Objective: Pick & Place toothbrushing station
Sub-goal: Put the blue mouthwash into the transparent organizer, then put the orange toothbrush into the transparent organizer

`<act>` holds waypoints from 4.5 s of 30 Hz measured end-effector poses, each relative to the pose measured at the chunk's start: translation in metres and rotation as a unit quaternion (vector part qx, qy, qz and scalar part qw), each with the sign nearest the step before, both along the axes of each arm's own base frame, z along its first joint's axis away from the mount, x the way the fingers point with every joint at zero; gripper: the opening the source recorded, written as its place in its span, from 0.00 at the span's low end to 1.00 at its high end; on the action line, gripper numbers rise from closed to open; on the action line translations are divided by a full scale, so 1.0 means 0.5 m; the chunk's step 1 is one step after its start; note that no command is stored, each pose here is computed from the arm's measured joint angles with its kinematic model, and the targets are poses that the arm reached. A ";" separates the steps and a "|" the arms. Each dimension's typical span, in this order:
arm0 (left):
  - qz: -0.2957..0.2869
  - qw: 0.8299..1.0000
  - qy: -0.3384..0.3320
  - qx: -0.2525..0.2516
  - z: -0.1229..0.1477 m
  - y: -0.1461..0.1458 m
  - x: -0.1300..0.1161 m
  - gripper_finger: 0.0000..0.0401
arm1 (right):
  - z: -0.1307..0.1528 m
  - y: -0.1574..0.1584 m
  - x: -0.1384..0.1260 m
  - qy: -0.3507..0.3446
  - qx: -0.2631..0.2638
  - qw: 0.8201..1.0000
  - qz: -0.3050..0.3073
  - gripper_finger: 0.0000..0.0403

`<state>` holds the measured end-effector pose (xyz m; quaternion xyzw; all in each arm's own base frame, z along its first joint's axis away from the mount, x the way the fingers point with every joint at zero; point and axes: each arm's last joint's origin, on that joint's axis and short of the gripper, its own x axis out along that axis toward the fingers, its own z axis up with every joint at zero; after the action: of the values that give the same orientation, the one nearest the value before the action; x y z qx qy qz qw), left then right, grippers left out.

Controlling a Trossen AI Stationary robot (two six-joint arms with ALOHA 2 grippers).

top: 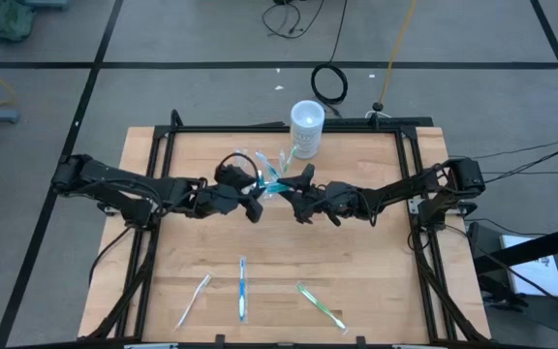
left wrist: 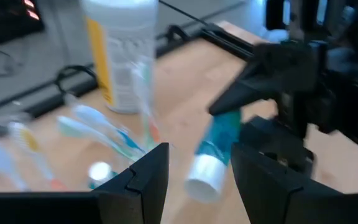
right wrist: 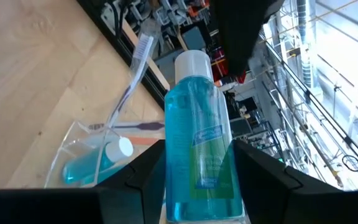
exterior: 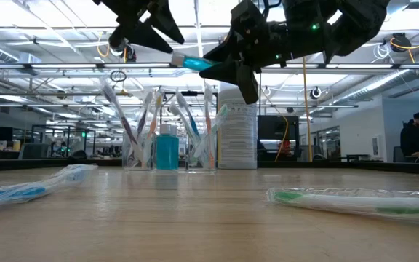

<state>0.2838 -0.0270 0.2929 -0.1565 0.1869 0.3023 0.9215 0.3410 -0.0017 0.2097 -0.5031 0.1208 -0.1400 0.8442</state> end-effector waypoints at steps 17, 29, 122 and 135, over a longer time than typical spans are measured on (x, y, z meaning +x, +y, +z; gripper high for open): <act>-0.026 1.000 0.016 -0.003 -0.006 0.004 0.005 0.45 | 0.012 0.000 0.000 -0.041 0.029 0.999 0.000 0.40; -0.061 0.998 0.022 0.022 -0.002 0.002 0.009 0.45 | 0.016 0.001 0.001 -0.056 0.037 0.998 0.002 0.40; -0.117 0.930 0.315 -0.146 -0.093 0.257 0.110 0.34 | 0.115 0.136 -0.143 0.015 0.182 0.983 -0.011 0.55; -0.138 0.938 0.291 -0.130 -0.061 0.252 0.100 0.41 | 0.115 0.136 -0.143 0.015 0.183 0.983 -0.011 0.55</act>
<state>0.3336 0.0992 0.2622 -0.1525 0.5041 0.1773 0.8314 0.2695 0.0664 0.2670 -0.3413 0.1624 -0.1170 0.9184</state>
